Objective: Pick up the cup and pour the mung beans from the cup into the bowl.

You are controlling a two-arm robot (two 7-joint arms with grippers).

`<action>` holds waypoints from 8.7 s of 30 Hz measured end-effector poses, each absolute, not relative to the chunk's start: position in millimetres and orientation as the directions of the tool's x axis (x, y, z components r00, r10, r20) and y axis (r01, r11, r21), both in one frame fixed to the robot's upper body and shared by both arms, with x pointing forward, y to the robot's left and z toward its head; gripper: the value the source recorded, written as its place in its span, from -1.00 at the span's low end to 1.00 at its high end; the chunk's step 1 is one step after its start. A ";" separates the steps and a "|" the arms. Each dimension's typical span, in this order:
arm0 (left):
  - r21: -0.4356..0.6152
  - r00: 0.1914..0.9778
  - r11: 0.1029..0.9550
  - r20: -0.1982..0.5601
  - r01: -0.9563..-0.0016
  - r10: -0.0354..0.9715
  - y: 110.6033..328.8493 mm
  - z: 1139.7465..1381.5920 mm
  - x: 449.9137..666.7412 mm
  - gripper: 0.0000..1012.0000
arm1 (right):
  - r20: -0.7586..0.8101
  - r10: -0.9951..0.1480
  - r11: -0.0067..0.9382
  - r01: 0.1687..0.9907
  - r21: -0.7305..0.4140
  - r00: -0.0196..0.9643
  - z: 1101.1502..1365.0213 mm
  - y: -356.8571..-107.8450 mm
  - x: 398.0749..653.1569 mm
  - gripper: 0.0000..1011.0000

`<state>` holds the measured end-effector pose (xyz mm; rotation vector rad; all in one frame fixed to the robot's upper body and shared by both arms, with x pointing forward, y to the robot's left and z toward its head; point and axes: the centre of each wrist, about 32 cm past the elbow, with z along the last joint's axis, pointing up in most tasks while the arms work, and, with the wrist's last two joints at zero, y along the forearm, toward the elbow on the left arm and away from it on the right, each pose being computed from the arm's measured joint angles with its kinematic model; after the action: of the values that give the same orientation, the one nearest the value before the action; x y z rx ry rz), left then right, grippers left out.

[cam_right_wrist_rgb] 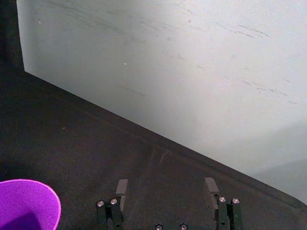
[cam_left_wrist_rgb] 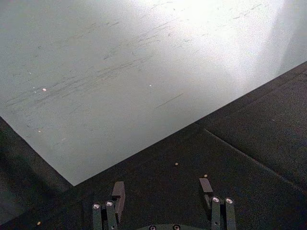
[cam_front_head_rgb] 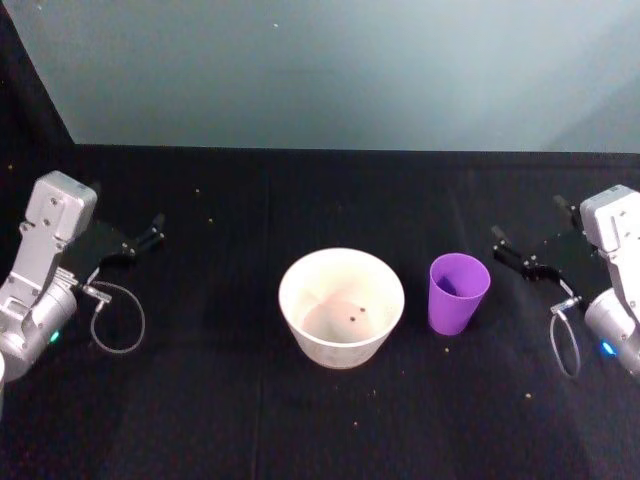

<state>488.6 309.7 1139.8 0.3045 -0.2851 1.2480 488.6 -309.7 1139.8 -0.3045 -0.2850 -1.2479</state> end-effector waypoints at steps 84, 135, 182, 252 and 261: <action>0.070 0.292 0.287 0.374 -0.955 0.880 309.7 1139.8 488.6 1.00 | 0.104 -0.802 0.590 0.807 -0.019 0.588 1091.3 -303.1 445.8 0.98; 0.070 0.292 0.287 0.374 -0.955 0.880 309.7 1139.8 488.6 1.00 | 0.136 -0.816 0.566 0.824 -0.007 0.562 1130.1 -297.2 459.0 0.46; 0.070 0.292 0.287 0.374 -0.955 0.880 309.7 1139.8 488.6 1.00 | 0.157 -0.838 0.538 0.840 0.071 0.523 1259.3 -306.2 459.4 0.46; 0.070 0.292 0.287 0.374 -0.955 0.880 309.7 1139.8 488.6 1.00 | 0.158 -0.837 0.538 0.840 0.071 0.523 1258.9 -306.2 459.5 0.46; 0.070 0.292 0.287 0.374 -0.955 0.880 309.7 1139.8 488.6 1.00 | 0.158 -0.837 0.538 0.840 0.071 0.523 1258.9 -306.2 459.5 0.46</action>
<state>488.6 309.7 1139.8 0.3044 -0.2850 1.2480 459.5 -306.2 1258.9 -0.0145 -0.1809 -1.0040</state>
